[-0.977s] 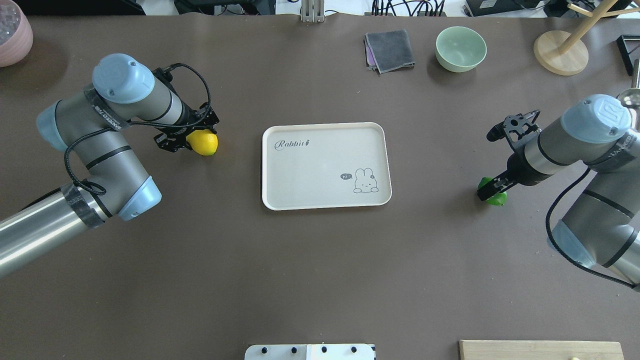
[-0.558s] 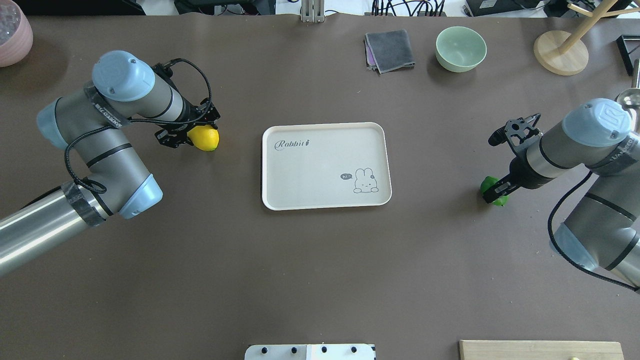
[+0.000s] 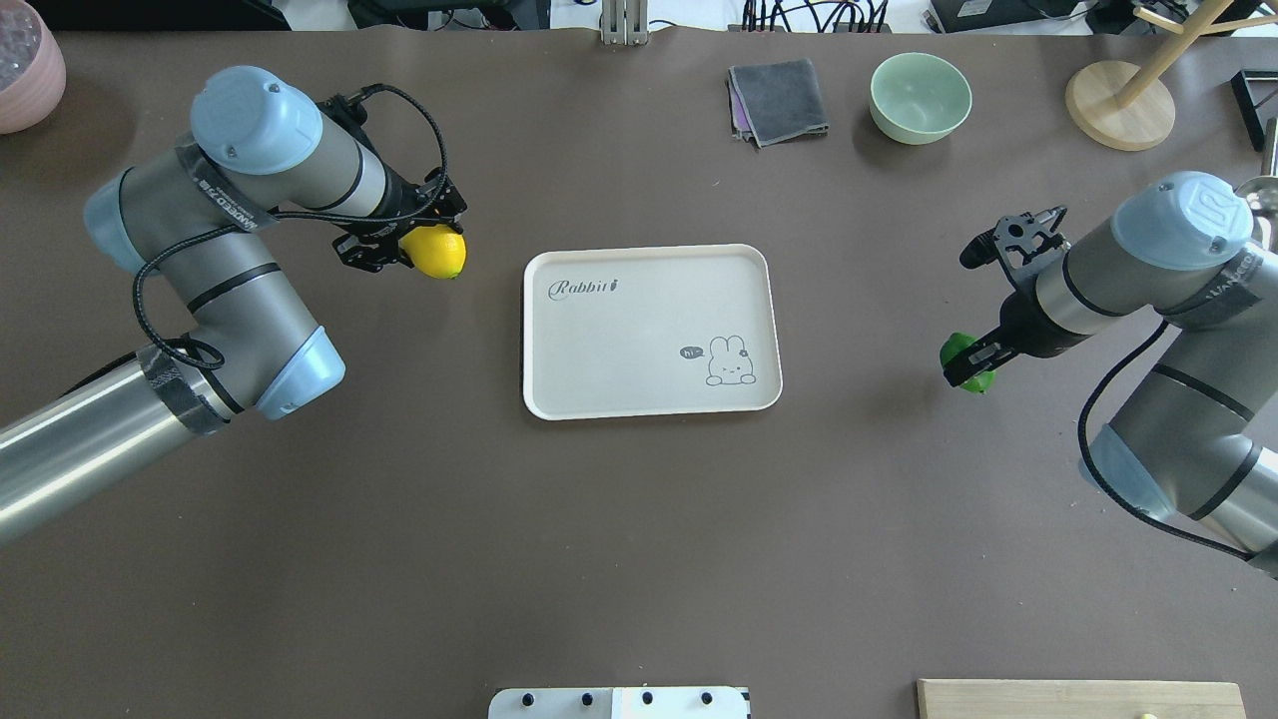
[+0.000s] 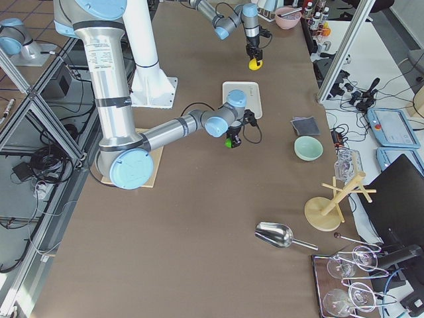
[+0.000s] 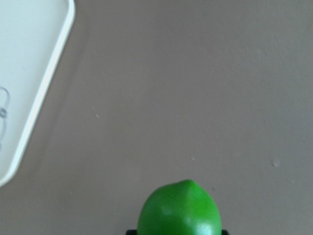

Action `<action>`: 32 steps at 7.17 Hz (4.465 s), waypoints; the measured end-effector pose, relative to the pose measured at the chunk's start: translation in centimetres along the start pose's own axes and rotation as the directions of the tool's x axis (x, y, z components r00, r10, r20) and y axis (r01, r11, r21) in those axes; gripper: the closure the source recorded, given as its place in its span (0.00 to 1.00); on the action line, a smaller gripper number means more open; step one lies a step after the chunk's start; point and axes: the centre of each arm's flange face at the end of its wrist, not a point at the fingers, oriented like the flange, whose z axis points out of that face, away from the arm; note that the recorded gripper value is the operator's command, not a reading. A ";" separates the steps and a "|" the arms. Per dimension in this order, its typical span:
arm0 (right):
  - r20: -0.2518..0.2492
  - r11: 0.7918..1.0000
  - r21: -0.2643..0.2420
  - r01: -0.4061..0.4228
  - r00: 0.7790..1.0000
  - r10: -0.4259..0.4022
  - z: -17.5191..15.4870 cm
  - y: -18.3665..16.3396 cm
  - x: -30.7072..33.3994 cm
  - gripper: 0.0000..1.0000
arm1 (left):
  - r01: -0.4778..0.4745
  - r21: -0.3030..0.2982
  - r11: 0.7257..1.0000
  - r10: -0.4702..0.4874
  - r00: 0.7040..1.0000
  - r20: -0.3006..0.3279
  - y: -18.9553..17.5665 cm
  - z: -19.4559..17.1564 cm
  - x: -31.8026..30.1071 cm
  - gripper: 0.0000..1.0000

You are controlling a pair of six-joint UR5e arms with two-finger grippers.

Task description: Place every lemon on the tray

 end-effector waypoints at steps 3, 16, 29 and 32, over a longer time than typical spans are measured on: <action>0.046 0.990 0.035 -0.138 0.990 0.137 -0.1 -7.2 -11.2 1.00 | -0.106 -0.009 0.994 0.106 0.994 -0.022 6.6 2.6 3.9 1.00; -0.032 0.981 0.066 -0.184 0.982 0.186 -9.6 -4.1 18.3 0.00 | -0.591 -0.099 0.800 0.599 0.779 0.188 -16.2 -13.8 -18.7 0.02; -0.108 0.973 -0.058 -0.222 0.971 0.215 -15.1 19.1 41.7 0.00 | -0.690 -0.217 0.691 0.723 0.661 0.199 -22.6 -21.5 -42.2 0.02; -0.118 0.972 -0.063 -0.226 0.969 0.218 -15.0 19.5 42.0 0.00 | -0.696 -0.213 0.686 0.728 0.656 0.198 -22.5 -21.7 -41.9 0.02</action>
